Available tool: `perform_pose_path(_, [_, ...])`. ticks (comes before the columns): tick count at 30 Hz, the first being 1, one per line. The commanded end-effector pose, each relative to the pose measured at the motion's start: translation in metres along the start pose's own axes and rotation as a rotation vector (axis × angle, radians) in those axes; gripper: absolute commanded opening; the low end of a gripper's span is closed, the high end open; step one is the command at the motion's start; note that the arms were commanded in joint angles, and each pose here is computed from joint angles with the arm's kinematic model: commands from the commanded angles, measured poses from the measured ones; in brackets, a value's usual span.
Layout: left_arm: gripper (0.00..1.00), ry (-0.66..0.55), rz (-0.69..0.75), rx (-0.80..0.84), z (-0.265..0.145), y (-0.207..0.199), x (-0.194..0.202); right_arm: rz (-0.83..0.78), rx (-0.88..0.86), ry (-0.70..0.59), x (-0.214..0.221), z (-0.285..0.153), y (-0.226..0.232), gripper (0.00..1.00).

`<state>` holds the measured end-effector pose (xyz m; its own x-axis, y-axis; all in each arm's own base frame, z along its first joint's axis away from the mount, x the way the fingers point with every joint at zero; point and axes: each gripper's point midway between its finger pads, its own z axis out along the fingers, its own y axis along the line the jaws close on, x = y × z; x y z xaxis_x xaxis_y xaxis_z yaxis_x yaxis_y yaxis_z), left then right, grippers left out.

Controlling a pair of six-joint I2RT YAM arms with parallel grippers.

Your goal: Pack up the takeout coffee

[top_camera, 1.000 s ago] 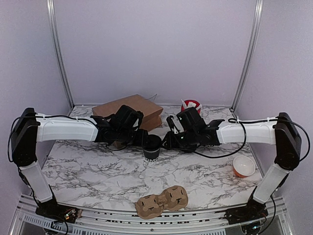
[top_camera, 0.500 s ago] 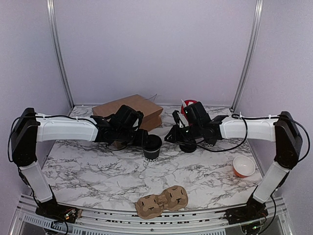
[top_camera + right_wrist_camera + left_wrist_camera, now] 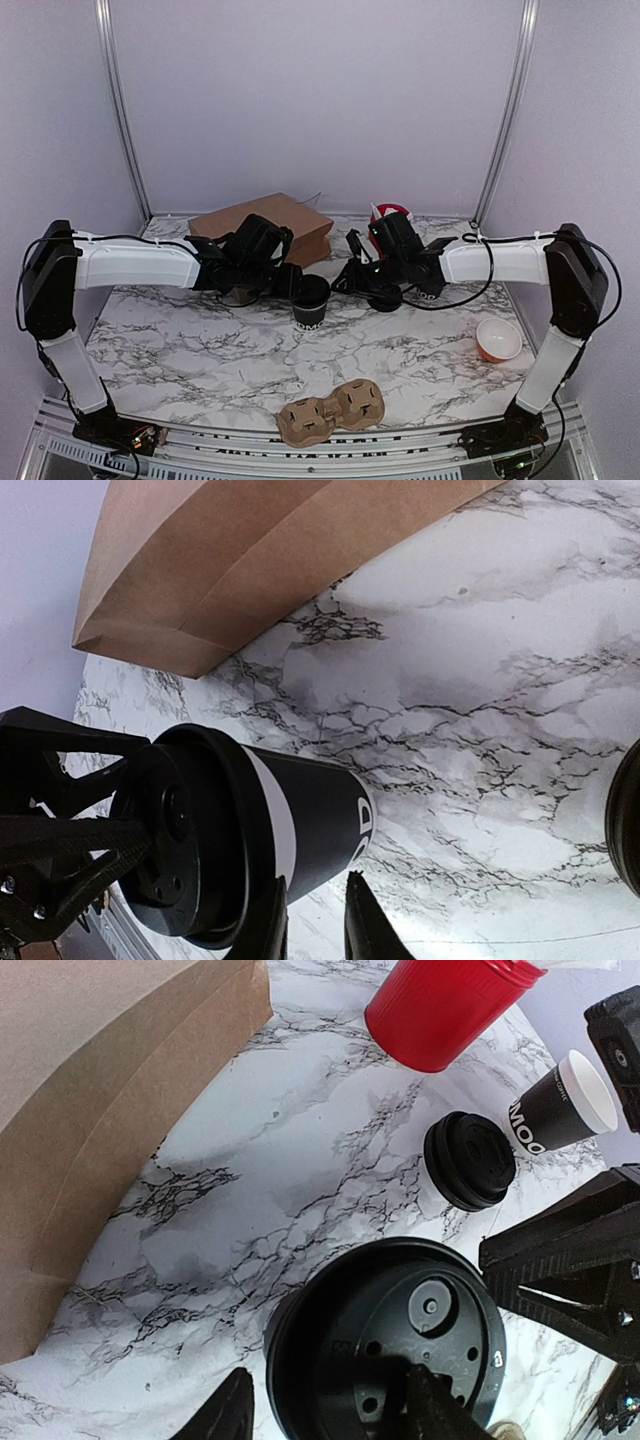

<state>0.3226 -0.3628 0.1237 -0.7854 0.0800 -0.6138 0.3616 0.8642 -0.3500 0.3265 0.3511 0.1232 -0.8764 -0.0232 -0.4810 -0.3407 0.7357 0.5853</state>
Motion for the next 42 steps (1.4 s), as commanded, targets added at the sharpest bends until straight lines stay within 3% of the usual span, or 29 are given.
perform_pose_path(1, [0.51,0.119,0.026,-0.073,0.011,0.025,0.037,-0.032,-0.042,-0.025,-0.012,0.001,0.014,0.19])
perform_pose_path(12, [0.51,0.120,0.026,-0.071,0.012,0.024,0.037,-0.084,-0.016,-0.080,-0.026,-0.013,0.030,0.19])
perform_pose_path(31, [0.51,0.127,0.028,-0.071,0.014,0.026,0.040,-0.107,0.032,-0.010,-0.012,0.006,0.021,0.17])
perform_pose_path(42, [0.51,0.138,0.032,-0.076,0.021,0.028,0.045,-0.131,0.141,0.115,0.026,0.018,-0.003,0.00])
